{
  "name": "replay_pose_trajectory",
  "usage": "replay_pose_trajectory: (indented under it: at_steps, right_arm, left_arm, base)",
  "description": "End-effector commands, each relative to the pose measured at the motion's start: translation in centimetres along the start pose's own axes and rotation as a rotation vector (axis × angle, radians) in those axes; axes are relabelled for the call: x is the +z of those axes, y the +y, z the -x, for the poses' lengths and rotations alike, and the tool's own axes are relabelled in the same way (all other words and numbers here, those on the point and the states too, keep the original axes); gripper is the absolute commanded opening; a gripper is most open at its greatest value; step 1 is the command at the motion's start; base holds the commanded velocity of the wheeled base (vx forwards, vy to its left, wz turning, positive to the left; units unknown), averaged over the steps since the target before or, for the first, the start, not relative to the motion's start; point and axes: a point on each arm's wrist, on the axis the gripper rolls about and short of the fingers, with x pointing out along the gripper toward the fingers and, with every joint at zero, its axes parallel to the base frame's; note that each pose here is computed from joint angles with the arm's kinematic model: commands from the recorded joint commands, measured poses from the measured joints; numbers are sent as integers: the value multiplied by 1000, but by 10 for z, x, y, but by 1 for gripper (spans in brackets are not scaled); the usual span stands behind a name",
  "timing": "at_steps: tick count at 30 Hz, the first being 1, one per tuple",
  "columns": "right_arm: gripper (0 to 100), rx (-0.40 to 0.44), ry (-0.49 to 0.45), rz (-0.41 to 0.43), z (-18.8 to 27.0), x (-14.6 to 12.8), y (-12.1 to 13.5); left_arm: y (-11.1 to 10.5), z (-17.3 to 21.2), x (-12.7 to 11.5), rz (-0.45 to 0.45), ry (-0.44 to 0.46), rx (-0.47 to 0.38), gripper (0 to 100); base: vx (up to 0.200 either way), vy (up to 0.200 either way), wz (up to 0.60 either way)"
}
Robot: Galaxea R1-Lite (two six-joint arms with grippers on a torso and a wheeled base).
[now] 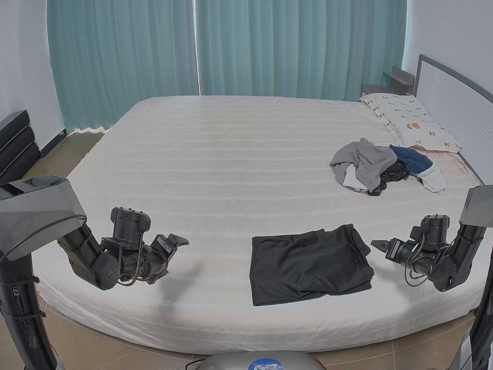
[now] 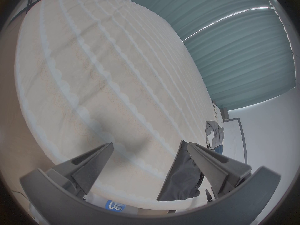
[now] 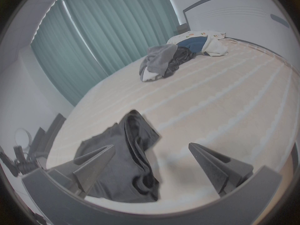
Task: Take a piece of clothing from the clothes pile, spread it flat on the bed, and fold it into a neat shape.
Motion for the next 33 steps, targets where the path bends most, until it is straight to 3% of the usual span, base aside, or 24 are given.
replay_pose_trajectory:
  at_steps: [1,10,21,22,33]
  right_arm:
    - [100,68,10,-27,-30,-3,21]
    - [100,121,34,-172,-82,-17,31]
    - [100,145,72,-184,-85,-22,27]
    - [0,145,72,-184,-86,-22,27]
    - [0,109,44,-209,-86,-14,11]
  left_arm:
    - [2,0,-1,-5,4,6,100]
    - [2,0,-2,-6,4,7,100]
    - [2,-2,-5,-13,-3,21,100]
    - [3,-3,-6,-14,-5,25,100]
    - [4,-4,-6,-18,-31,0,100]
  base:
    - [200,0,0]
    - [0,0,0]
    - [0,0,0]
    - [0,0,0]
    - [0,0,0]
